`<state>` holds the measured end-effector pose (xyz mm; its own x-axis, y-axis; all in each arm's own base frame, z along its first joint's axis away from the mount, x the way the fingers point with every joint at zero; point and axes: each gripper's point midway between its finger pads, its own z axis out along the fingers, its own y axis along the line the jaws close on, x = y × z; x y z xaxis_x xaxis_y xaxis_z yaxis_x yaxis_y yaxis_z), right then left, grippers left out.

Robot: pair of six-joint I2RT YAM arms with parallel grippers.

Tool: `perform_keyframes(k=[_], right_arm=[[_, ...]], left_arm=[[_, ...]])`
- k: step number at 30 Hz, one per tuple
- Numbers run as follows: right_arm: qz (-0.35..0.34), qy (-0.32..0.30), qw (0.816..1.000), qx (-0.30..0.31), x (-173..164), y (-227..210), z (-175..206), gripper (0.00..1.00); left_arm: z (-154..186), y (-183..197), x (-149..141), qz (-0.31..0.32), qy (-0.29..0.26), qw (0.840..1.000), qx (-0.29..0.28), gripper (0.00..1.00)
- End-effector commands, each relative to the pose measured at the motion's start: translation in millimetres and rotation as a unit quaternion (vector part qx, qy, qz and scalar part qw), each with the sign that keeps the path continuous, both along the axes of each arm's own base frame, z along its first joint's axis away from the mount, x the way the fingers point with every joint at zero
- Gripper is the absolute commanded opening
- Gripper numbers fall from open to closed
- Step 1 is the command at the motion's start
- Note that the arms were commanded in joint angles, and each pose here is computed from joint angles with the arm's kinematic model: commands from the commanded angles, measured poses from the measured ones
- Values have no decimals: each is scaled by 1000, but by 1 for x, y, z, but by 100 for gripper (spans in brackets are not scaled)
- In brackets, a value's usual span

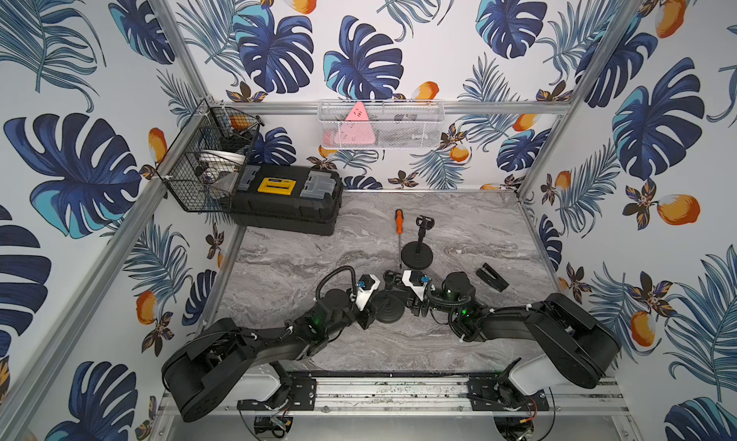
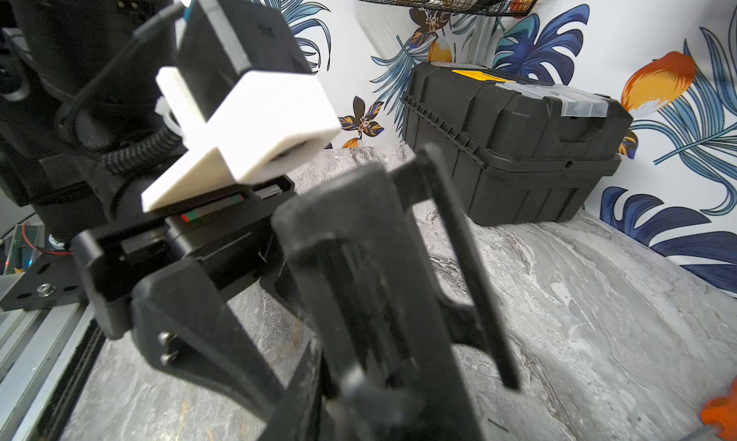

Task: Assemble a microphone stand
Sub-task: Hold the microphone stand pole at the microphone stand base.

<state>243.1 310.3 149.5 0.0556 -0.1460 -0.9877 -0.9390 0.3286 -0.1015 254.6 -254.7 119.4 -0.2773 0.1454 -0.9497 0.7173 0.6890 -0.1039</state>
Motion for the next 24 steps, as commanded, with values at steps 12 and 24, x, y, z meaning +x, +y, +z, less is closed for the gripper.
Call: perform_keyframes(k=[12, 24], right_arm=[[-8, 42, 998, -40, -1, -4, -25, 0], [-3, 45, 999, -28, -3, -3, -20, 0]], left_arm=[[14, 4, -13, 29, -66, 997, -37, 46], [-10, -8, -10, 17, -73, 997, -12, 50]])
